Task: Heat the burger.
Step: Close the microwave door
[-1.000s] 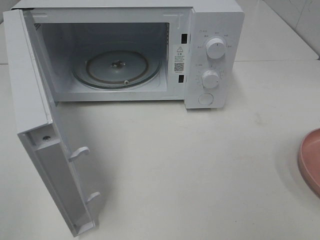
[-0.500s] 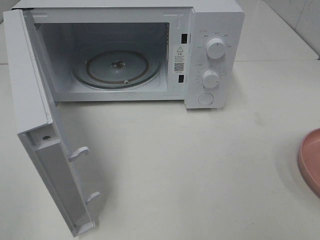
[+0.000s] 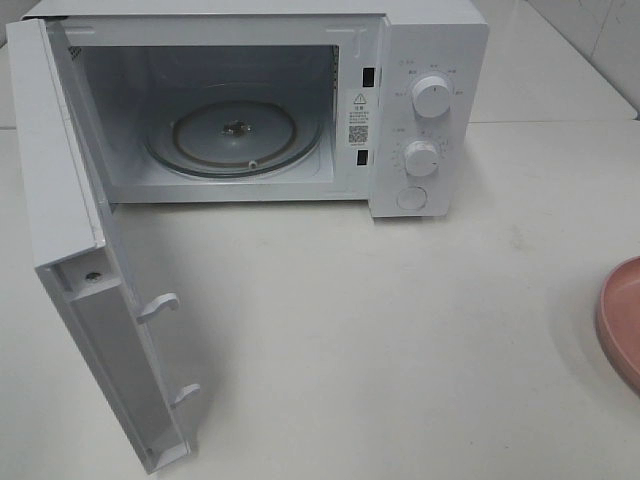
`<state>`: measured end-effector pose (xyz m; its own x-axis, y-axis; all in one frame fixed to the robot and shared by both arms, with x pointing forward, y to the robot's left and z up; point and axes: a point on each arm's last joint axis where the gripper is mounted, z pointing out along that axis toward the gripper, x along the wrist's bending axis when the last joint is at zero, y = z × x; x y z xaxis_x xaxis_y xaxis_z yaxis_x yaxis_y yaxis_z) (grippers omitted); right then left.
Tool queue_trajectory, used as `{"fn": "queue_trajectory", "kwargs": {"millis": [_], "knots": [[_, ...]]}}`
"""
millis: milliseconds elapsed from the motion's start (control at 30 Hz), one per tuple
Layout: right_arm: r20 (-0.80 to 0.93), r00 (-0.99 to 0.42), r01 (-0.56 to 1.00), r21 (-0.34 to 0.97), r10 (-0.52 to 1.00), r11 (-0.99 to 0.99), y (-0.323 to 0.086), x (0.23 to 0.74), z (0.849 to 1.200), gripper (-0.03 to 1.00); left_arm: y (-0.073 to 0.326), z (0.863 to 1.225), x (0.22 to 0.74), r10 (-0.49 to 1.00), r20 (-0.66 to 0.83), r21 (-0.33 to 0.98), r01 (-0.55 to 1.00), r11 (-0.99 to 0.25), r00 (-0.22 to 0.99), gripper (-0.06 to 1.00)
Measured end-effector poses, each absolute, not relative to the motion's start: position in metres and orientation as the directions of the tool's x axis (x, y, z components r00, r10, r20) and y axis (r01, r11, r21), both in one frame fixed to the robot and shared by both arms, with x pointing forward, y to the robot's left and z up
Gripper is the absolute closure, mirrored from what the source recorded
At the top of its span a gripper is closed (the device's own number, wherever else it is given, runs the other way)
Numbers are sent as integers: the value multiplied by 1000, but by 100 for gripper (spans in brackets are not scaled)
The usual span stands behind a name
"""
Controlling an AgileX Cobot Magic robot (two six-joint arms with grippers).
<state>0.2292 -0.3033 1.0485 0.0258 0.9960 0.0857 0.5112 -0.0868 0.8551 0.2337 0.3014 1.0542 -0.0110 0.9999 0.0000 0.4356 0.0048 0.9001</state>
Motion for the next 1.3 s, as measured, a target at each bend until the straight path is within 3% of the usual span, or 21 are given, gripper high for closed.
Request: {"fn": "queue_trajectory", "kwargs": {"millis": [1300], "knots": [[86,26,511,855,996,-87,-303,229,1048,20,301,1054,234,1000,0,901,434,5,-11,-4]]}}
